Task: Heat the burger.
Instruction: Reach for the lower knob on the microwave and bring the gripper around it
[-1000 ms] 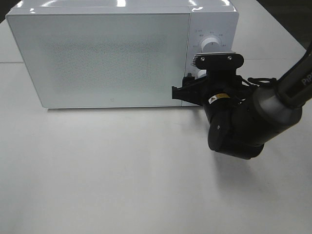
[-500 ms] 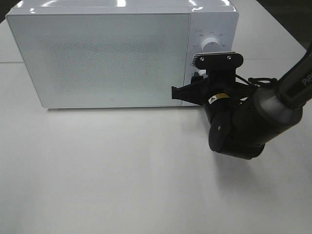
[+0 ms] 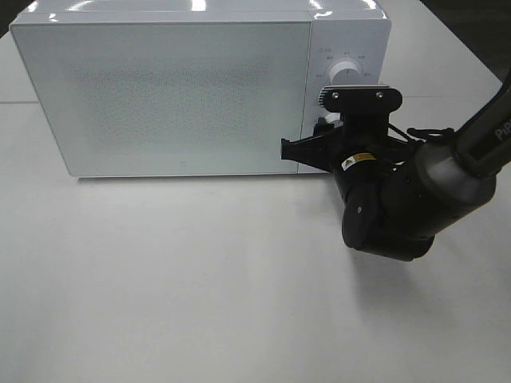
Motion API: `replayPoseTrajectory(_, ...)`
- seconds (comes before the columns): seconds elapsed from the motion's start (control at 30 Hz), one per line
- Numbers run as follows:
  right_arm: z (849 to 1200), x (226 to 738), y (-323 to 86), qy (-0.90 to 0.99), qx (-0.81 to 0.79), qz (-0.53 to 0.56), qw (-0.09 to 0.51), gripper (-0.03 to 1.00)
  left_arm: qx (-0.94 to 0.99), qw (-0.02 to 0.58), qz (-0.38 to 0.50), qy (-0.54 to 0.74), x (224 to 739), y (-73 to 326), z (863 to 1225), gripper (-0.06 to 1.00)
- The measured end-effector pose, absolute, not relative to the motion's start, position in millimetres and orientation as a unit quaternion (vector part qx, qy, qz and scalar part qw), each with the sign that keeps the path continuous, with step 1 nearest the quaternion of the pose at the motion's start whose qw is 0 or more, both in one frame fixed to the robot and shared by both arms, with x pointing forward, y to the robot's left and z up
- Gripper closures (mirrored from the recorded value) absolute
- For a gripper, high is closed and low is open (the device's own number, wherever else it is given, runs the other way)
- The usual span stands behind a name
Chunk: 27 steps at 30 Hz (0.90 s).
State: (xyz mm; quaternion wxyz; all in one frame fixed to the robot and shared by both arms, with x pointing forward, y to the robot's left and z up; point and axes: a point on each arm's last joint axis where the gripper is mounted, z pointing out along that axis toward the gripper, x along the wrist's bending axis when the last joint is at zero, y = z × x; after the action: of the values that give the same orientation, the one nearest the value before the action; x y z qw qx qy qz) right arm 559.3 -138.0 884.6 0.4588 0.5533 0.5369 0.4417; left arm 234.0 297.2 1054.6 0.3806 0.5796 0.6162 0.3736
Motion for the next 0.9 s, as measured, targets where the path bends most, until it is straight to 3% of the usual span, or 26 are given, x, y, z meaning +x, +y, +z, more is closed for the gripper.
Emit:
replayPoseTrajectory(0.3,884.3,558.6,-137.9,0.472,0.608,0.495,0.403,0.55,0.578,0.382,0.372,0.618,234.0,297.2,1054.6,-0.05)
replayPoseTrajectory(0.4,884.2,558.3,-138.0,0.424,0.642,0.527,0.361,0.55,0.578,0.382,0.372,0.618,234.0,297.2,1054.6,-0.05)
replayPoseTrajectory(0.47,883.9,558.1,-138.5,0.351,0.684,0.565,0.299,0.54,0.578,0.382,0.372,0.618,234.0,297.2,1054.6,-0.05)
replayPoseTrajectory(0.7,883.5,557.2,-138.7,0.236,0.731,0.608,0.201,0.54,0.58,0.381,0.374,0.616,234.0,297.2,1054.6,-0.05)
replayPoseTrajectory(0.73,883.3,557.2,-138.6,0.191,0.744,0.619,0.164,0.54,0.58,0.381,0.374,0.616,234.0,297.2,1054.6,-0.05)
replayPoseTrajectory(0.9,883.1,557.2,-138.6,0.117,0.759,0.633,0.102,0.54,0.578,0.382,0.372,0.618,234.0,297.2,1054.6,-0.05)
